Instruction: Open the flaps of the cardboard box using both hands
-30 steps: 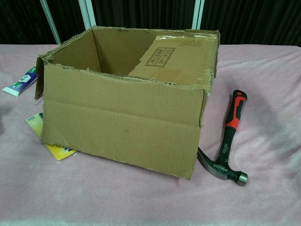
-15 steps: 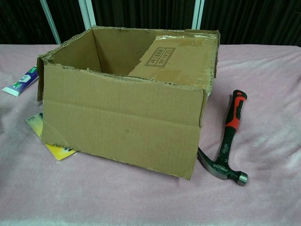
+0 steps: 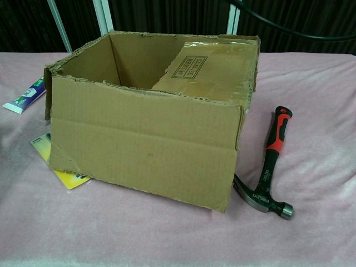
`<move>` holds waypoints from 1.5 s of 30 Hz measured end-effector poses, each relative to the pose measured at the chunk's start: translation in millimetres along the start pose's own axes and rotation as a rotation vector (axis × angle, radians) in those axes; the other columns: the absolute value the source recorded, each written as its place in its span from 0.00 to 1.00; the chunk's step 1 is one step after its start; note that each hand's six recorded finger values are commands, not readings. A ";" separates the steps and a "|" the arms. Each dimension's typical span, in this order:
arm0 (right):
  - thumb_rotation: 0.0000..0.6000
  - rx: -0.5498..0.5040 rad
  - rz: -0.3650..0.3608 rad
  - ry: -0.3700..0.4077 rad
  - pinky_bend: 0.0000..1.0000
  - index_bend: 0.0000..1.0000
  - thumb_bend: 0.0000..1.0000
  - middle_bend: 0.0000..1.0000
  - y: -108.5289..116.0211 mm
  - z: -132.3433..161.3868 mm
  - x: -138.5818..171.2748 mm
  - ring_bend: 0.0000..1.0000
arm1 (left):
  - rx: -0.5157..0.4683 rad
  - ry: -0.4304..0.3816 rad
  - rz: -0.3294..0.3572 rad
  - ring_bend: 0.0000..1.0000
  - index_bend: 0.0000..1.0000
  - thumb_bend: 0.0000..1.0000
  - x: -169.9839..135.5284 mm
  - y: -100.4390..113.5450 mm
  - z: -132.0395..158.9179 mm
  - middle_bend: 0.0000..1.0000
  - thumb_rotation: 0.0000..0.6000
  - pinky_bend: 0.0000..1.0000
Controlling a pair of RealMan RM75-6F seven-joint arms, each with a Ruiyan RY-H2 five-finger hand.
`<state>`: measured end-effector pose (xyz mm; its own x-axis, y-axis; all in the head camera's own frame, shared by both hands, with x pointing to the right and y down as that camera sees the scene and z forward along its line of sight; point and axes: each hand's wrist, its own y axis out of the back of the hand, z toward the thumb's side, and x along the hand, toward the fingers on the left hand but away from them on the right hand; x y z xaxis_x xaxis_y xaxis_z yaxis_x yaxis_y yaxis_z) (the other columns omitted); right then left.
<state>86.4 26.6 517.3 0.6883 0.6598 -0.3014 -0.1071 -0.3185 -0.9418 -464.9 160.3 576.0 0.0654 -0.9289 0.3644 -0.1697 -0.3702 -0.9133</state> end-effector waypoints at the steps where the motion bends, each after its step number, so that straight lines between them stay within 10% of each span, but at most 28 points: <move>1: 1.00 0.001 0.012 0.016 0.32 0.30 0.64 0.33 -2.9 6.9 -10.4 0.25 | -0.005 -0.003 -0.001 0.00 0.01 0.27 0.1 -0.7 0.1 0.03 1.00 0.03; 13: 1.00 0.065 0.165 0.118 0.32 0.33 0.65 0.35 -48.3 53.2 -80.8 0.25 | -0.027 0.005 -0.038 0.00 0.01 0.27 3.8 -10.2 -4.8 0.03 1.00 0.03; 28: 1.00 0.192 0.318 0.135 0.30 0.47 0.66 0.35 -101.7 53.2 -94.6 0.23 | -0.039 0.019 -0.061 0.00 0.02 0.27 8.0 -13.2 -7.9 0.03 1.00 0.03; 45: 1.00 0.409 0.307 0.172 0.28 0.63 0.66 0.39 -90.4 48.1 -79.3 0.22 | -0.043 0.009 -0.058 0.00 0.02 0.28 8.6 -11.9 -5.7 0.03 1.00 0.03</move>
<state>7.0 35.8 619.1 0.6855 0.4459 -0.5756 -0.5690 -0.1651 -0.8056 -467.9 156.8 591.0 0.0679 -0.9056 0.4186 -0.2080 -0.4232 -0.8818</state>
